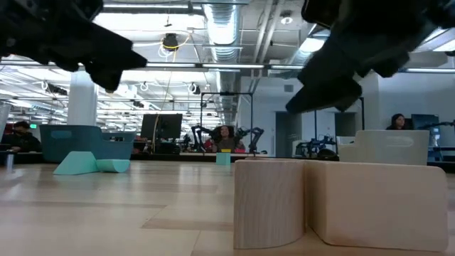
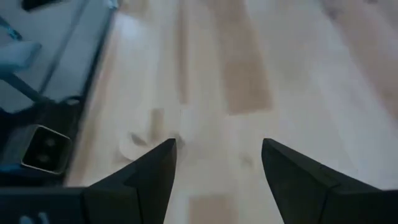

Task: Sort & place blocks by color
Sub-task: Put the right brown block into the transparent bin

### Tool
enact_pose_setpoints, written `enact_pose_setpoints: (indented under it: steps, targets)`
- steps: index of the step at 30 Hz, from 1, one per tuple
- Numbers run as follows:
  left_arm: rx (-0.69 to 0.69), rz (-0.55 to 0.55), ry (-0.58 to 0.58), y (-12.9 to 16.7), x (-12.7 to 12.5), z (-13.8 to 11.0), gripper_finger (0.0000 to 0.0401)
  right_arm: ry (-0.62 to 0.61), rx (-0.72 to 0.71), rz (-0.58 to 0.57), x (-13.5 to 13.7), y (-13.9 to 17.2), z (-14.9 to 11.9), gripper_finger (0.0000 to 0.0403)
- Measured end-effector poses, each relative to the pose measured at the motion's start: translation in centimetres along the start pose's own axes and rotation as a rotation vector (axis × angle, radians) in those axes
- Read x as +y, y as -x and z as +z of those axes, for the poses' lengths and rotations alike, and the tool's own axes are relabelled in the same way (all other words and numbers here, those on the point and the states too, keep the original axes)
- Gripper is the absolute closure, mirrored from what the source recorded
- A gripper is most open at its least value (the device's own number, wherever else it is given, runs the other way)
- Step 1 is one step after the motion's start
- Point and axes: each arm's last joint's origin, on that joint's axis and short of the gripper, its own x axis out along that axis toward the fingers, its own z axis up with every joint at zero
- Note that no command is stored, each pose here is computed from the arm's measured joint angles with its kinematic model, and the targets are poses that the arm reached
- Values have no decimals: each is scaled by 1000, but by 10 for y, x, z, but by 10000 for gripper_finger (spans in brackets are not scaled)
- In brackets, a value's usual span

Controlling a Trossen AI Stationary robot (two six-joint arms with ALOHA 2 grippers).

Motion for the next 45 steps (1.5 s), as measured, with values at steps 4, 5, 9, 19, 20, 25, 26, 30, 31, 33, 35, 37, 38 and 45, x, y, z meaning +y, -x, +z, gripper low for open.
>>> enact_pose_setpoints:
  steps: [4,5,9,19,20,25,26,30,31,33,35,37,38,45]
  targets:
    - [57,-8,-58,-23,-11,-3,216,36,8,13,22,-12,-15,142]
    - [67,-11,-72,-29,-15,-3,216,39,11,26,29,-15,-18,142]
    - [93,-38,-137,-53,-31,-4,216,70,34,75,58,-23,-28,142]
    - [90,-35,-154,-81,-45,-1,216,148,88,-102,96,-37,-54,142]
    - [86,-33,-147,-81,-45,-1,216,149,88,-102,97,-38,-55,142]
    - [84,-3,-127,-80,-44,0,216,140,120,-117,94,-41,-60,143]
    - [84,2,-120,-80,-44,0,216,136,124,-117,93,-42,-60,144]
    - [97,33,-111,-80,-43,-2,216,139,150,-146,86,-44,-60,160]
    - [96,36,-105,-80,-43,-2,216,140,155,-156,83,-45,-59,168]
    - [93,42,-92,-80,-43,-2,216,144,164,-163,79,-48,-56,191]
    - [91,52,-85,-80,-43,-1,216,148,182,-158,74,-50,-53,222]
    - [91,54,-73,-80,-43,-1,216,155,213,-158,68,-53,-51,258]
    - [91,54,-68,-80,-43,-2,216,163,226,-160,66,-54,-50,277]
    - [91,59,-83,-81,-41,-1,216,239,288,-206,48,-51,-35,371]
